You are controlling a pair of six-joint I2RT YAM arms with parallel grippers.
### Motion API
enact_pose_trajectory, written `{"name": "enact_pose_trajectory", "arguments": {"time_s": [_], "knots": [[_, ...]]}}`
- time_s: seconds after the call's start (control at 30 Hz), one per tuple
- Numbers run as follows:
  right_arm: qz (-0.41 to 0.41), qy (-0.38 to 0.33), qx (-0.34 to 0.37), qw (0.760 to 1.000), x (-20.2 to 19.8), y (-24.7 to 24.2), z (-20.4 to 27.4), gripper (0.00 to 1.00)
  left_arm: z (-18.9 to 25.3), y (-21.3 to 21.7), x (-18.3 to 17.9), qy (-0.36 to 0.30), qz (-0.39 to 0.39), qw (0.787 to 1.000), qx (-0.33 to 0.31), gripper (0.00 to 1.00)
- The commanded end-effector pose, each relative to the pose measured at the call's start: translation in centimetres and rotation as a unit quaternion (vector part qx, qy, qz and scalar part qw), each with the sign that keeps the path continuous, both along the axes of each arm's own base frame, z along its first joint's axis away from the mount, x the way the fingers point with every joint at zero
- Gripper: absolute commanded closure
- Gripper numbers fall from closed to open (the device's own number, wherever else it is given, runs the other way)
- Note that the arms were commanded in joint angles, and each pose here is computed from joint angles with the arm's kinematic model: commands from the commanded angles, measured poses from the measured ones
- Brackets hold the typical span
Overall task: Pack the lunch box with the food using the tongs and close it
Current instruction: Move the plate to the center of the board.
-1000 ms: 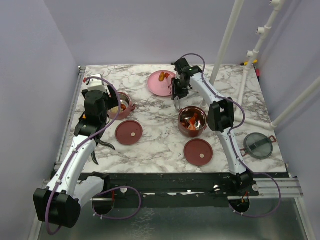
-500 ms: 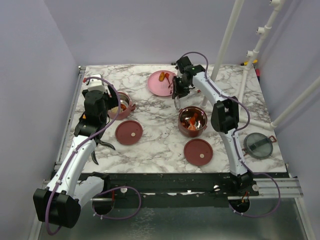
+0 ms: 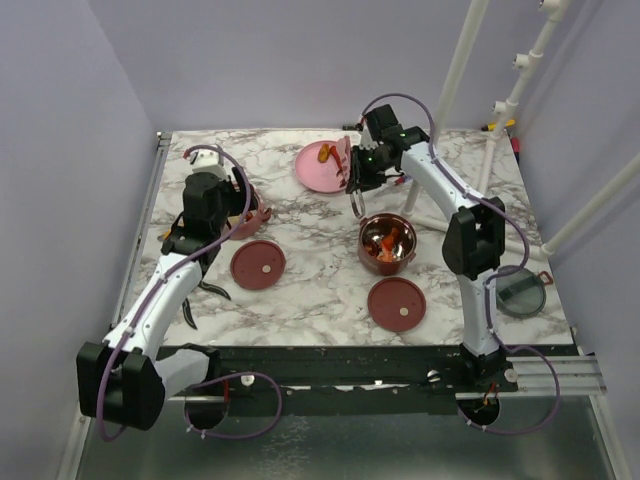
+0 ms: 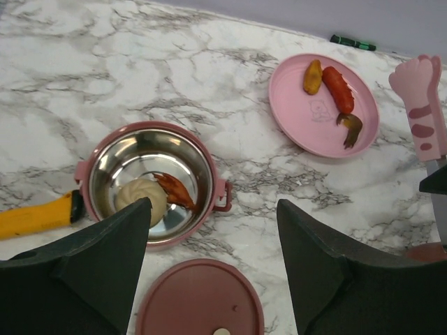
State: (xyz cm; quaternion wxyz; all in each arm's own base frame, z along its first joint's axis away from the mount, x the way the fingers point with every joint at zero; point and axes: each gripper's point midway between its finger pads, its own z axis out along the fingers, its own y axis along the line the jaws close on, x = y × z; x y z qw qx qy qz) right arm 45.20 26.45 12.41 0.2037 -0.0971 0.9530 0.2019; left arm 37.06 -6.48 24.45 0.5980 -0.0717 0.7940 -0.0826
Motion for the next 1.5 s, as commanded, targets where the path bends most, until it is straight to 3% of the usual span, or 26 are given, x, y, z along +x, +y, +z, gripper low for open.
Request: {"name": "enact_pose_trajectory", "arguments": {"time_s": [0.0, 0.27, 0.77, 1.03, 1.33, 1.47], "knots": [[0.032, -0.046, 0.045, 0.997, -0.9, 0.9, 4.6, 0.76, 0.7, -3.4, 2.2, 0.002, -0.042, 0.997, -0.058, 0.26], [0.049, -0.079, 0.076, 0.993, -1.9, 1.1, 7.3, 0.76, 0.1, -6.6, 8.1, 0.035, -0.049, 0.994, -0.096, 0.31], [0.033, -0.108, 0.089, 0.99, -5.3, -0.6, 9.7, 0.76, -11.2, -11.8, 18.3, 0.132, -0.037, 0.985, -0.103, 0.4], [0.03, -0.1, 0.092, 0.99, -6.1, -0.8, 9.4, 0.76, -16.1, -12.7, 20.8, 0.17, -0.031, 0.982, -0.076, 0.45], [0.029, -0.097, 0.094, 0.99, -6.7, -1.0, 9.6, 0.76, -20.2, -11.5, 20.6, 0.213, -0.002, 0.977, -0.027, 0.52], [0.029, -0.091, 0.097, 0.991, -6.9, -0.9, 9.3, 0.76, -20.9, -12.3, 20.7, 0.222, -0.017, 0.974, -0.04, 0.62]]}}
